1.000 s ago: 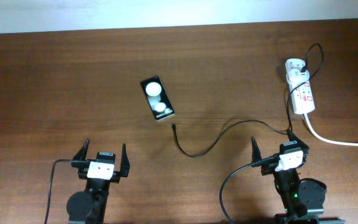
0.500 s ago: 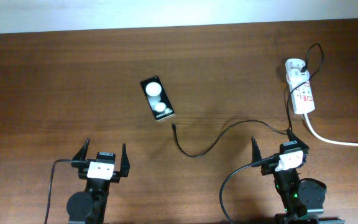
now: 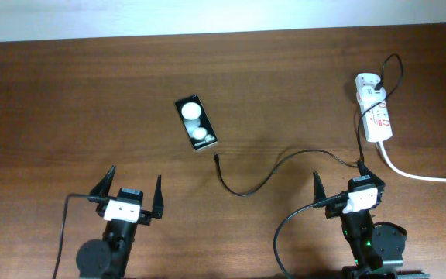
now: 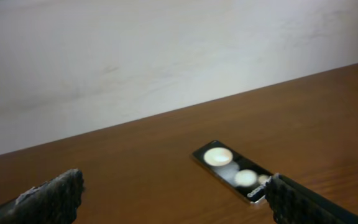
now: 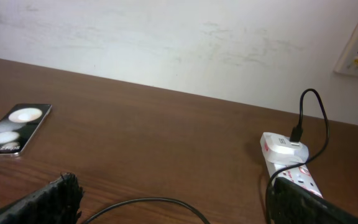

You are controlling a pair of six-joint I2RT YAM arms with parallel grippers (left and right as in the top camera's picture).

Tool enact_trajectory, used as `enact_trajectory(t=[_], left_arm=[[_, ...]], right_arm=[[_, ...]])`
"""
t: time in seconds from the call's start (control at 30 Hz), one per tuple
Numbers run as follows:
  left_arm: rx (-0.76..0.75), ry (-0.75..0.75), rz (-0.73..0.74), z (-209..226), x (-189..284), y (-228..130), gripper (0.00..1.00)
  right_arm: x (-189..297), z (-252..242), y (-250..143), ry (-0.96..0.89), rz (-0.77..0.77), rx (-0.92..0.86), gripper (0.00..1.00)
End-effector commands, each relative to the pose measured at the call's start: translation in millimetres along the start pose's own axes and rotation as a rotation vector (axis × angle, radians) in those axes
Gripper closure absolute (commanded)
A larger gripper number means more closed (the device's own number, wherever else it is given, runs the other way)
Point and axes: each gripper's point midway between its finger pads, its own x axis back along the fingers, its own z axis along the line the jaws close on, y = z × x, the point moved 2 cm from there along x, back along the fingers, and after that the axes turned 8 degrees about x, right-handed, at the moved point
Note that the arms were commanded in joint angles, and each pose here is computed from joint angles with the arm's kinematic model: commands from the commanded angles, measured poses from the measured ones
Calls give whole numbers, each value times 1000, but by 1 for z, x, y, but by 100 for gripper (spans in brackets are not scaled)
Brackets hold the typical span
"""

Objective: Plug charger to phone and switch on socket
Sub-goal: 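Move the left gripper forward toward the black phone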

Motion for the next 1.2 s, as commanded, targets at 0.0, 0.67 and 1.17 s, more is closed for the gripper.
enact_trajectory(t=[0.0, 0.67, 1.17], left_arm=[[19, -67, 19, -7, -6, 28, 1], [239, -332, 321, -39, -72, 50, 1], [302, -375, 503, -42, -109, 41, 1]], right_arm=[[0, 1, -3, 3, 6, -12, 1], [0, 1, -3, 3, 6, -12, 1], [0, 1, -3, 3, 6, -12, 1]])
